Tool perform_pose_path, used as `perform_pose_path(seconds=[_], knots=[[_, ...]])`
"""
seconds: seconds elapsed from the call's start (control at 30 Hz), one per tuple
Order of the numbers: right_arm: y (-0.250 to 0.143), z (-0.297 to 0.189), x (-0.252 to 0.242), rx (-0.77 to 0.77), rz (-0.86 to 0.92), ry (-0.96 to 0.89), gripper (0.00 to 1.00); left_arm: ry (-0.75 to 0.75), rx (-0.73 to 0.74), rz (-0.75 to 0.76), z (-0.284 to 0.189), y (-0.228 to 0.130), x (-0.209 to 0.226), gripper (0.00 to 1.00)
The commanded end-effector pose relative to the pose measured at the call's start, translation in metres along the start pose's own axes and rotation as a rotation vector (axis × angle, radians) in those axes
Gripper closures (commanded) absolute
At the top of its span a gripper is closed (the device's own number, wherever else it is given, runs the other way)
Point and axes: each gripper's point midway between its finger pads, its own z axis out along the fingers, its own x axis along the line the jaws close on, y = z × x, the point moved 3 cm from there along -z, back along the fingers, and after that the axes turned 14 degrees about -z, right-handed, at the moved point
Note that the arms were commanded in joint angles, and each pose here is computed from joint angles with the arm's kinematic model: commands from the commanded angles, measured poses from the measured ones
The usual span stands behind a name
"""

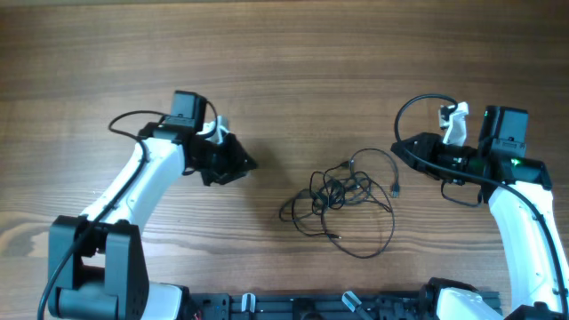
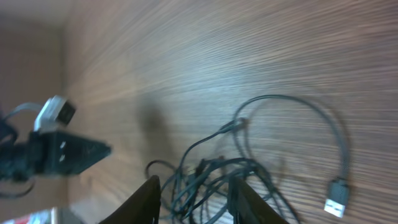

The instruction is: Untangle cables

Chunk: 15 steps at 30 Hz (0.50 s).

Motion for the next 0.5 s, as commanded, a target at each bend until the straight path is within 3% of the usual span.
perform_pose_path(seconds=[0.0, 0.1, 0.13, 0.23, 0.33, 0.47], knots=[[0.000, 0.002, 0.018, 0.014, -0.080, 0.105, 0.61, -0.030, 0.058, 0.132, 0.018, -0.025, -0.024, 0.52], [-0.010, 0.009, 0.029, 0.067, -0.093, 0.130, 0.59, -0.022, 0.095, 0.219, 0.032, -0.049, -0.035, 0.37], [-0.016, 0.012, 0.036, 0.094, -0.121, 0.146, 0.57, 0.006, 0.087, 0.221, 0.037, -0.054, -0.035, 0.37], [-0.033, 0.024, 0.055, 0.174, -0.202, 0.182, 0.53, 0.135, -0.049, 0.073, 0.041, -0.043, -0.021, 0.37], [-0.049, 0.041, 0.065, 0.230, -0.273, 0.176, 0.34, 0.168, -0.122, -0.088, 0.035, -0.029, -0.011, 0.37], [-0.070, 0.057, 0.059, 0.315, -0.248, 0.088, 0.36, 0.137, -0.122, -0.191, 0.027, -0.017, -0.008, 0.24]])
